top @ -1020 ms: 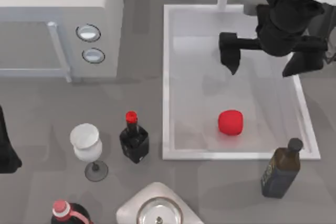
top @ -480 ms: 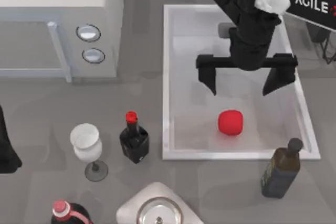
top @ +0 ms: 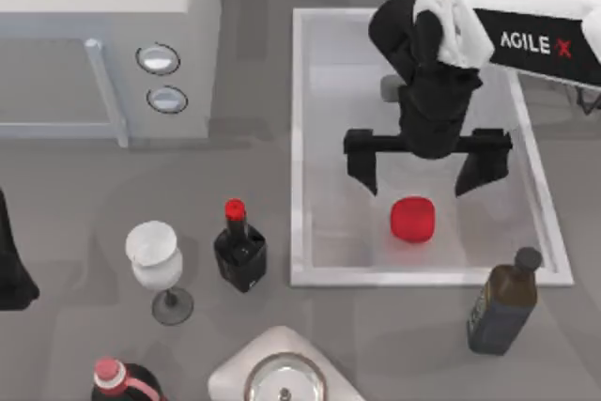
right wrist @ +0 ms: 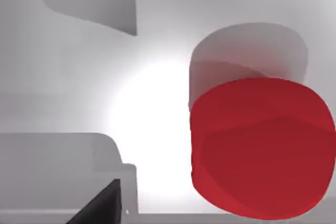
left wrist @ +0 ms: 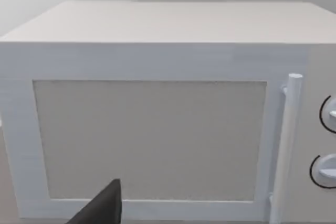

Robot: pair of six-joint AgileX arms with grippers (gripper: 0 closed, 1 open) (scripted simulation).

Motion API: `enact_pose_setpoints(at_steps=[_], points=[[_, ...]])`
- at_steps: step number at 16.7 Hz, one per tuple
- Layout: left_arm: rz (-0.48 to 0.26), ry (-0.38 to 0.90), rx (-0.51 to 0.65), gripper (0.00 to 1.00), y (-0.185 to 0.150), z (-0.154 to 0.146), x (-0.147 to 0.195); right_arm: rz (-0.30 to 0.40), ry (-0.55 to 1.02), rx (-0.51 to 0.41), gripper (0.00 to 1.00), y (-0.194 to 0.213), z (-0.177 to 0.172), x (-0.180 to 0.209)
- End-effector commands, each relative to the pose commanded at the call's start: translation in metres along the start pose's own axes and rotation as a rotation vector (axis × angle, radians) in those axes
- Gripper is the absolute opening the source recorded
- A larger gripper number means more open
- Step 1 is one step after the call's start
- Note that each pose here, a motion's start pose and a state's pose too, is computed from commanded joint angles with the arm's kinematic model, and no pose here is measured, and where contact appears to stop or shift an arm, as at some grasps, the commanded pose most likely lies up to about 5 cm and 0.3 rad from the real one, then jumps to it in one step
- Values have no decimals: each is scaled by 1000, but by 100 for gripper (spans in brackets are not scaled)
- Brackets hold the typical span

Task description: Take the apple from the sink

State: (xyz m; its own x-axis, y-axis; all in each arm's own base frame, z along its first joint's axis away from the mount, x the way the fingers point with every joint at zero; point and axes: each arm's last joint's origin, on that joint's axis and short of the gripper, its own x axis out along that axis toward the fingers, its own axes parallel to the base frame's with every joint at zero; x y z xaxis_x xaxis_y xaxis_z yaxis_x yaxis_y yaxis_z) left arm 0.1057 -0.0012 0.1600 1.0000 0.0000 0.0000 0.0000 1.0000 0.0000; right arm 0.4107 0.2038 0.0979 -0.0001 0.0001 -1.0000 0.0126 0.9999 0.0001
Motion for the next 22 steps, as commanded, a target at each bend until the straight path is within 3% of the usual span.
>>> enact_pose_setpoints(at_steps=[6, 11, 22], points=[[0, 0, 0, 100, 0, 0, 0, 2, -4, -3, 100, -1, -6, 90], [0, 0, 0, 100, 0, 0, 0, 0, 0, -3, 100, -2, -7, 94], [0, 0, 0, 100, 0, 0, 0, 0, 0, -3, 17, -2, -7, 94]])
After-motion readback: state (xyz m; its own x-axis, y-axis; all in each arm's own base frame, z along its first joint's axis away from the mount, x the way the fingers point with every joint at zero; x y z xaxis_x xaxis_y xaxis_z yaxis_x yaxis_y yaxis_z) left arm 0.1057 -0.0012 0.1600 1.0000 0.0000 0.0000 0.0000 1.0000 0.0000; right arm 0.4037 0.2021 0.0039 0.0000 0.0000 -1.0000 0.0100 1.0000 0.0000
